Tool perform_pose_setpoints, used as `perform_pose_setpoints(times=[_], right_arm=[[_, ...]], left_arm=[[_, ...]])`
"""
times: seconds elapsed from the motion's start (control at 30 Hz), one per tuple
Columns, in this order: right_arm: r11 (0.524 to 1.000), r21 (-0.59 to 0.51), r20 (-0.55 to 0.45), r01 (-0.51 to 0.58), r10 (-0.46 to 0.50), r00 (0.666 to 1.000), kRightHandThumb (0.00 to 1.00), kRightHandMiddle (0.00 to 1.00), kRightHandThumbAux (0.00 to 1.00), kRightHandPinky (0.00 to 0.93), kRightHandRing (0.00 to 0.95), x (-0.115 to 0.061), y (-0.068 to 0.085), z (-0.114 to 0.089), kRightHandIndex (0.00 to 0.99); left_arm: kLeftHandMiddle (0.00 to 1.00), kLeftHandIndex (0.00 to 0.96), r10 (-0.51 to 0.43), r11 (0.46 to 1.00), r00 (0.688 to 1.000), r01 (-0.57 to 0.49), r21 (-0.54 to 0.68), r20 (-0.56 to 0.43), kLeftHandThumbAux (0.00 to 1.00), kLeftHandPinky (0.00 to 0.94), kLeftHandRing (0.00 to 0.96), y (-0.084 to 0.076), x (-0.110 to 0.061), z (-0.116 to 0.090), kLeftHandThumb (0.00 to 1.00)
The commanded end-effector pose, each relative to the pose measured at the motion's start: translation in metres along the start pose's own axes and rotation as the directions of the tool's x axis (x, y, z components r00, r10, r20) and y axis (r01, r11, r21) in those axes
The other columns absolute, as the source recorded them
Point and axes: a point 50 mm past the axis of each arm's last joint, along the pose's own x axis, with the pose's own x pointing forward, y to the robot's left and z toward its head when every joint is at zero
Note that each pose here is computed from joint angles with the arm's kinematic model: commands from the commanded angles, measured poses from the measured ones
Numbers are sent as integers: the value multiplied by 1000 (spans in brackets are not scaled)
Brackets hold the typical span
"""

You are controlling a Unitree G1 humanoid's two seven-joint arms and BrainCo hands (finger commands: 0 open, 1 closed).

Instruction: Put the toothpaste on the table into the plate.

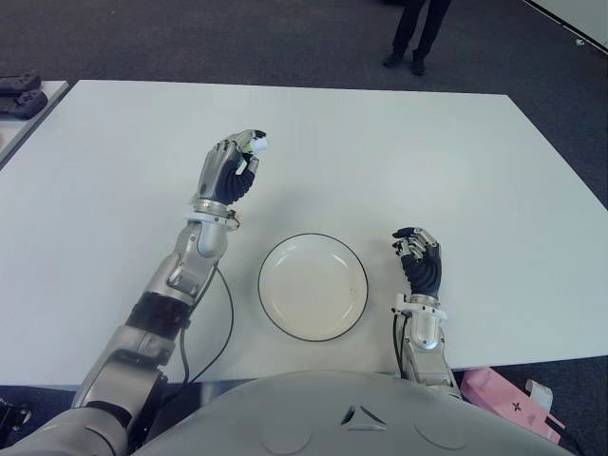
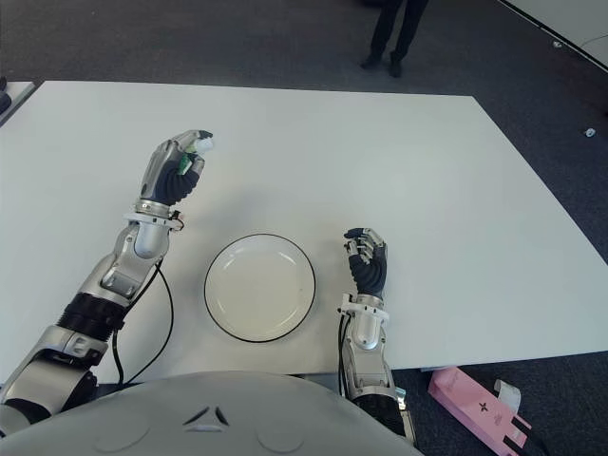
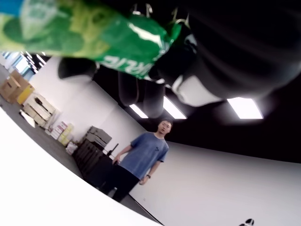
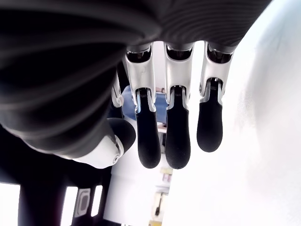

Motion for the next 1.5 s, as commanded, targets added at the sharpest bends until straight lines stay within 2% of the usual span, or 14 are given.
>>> perform_pose_setpoints(times=[0.03,0.2,0.53,0.7,0.93,1.03,1.23,1.3,1.43,1.5], right_arm=[[1000,-14,-56,-22,21,998,710,496,728,546,532,-7,3,-9,431],[1000,-19,-60,-22,21,998,712,497,728,534,529,-7,2,-9,431],[1000,-20,-86,-22,21,996,710,491,729,532,523,-7,1,-11,430],[1000,-20,-82,-24,23,996,709,492,729,536,524,-8,2,-11,430],[999,-17,-90,-28,26,996,710,494,729,528,520,-8,2,-11,431],[1000,-15,-90,-26,24,996,710,495,729,524,517,-9,2,-11,431],[999,-19,-90,-28,26,996,709,494,729,528,516,-9,1,-12,430],[999,-19,-89,-28,26,996,709,494,729,530,516,-9,1,-12,430],[999,-22,-86,-25,23,996,708,493,729,534,518,-10,1,-11,430],[999,-22,-87,-25,23,996,708,493,730,535,519,-10,1,-11,430]], left_arm=[[554,406,-68,998,995,67,11,71,668,896,903,-4,-6,7,848],[551,402,-127,992,979,128,4,158,669,884,897,-6,-11,18,848],[546,394,-224,974,910,224,39,350,671,882,888,-10,-20,38,847],[550,397,-288,956,842,278,90,455,670,885,889,-18,-29,52,848],[555,401,-370,926,783,353,131,500,668,887,886,-25,-43,58,850],[555,402,-431,899,748,404,167,506,668,885,886,-27,-49,59,850],[559,406,-585,804,648,543,243,487,667,886,889,-39,-60,62,849],[560,407,-601,791,636,559,249,484,666,887,889,-41,-61,62,849],[564,415,-684,718,563,631,294,463,664,896,894,-55,-74,63,849],[565,419,-702,701,547,645,305,456,663,901,896,-57,-77,62,849]])
